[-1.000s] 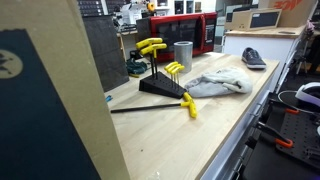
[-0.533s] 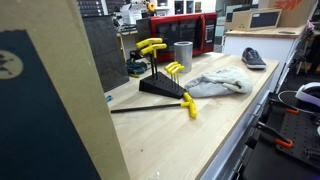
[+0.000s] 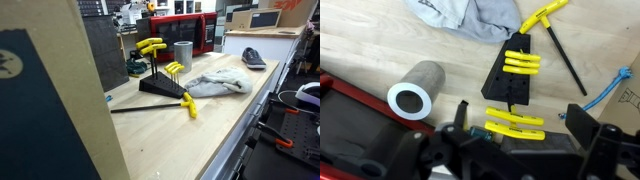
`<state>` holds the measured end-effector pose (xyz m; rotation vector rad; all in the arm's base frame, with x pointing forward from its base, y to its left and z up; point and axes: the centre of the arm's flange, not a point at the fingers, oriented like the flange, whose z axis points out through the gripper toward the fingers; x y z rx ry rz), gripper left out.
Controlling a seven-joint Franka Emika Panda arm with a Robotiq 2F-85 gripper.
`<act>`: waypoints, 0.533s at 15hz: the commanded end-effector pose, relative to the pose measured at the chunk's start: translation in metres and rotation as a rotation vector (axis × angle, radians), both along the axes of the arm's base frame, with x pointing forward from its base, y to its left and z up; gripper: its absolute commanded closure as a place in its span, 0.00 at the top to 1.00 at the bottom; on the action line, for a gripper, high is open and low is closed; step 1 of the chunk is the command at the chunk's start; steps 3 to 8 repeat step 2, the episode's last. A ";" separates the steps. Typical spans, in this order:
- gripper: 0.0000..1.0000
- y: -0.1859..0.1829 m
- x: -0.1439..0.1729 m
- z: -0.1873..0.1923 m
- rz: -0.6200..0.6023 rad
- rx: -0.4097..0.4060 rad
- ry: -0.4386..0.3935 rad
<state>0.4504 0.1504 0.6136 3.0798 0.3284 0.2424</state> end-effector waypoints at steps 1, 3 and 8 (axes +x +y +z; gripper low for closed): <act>1.00 0.000 0.000 0.000 0.000 0.000 0.000; 1.00 0.000 0.000 0.000 0.000 0.000 0.000; 1.00 0.000 0.000 0.000 0.000 0.000 0.000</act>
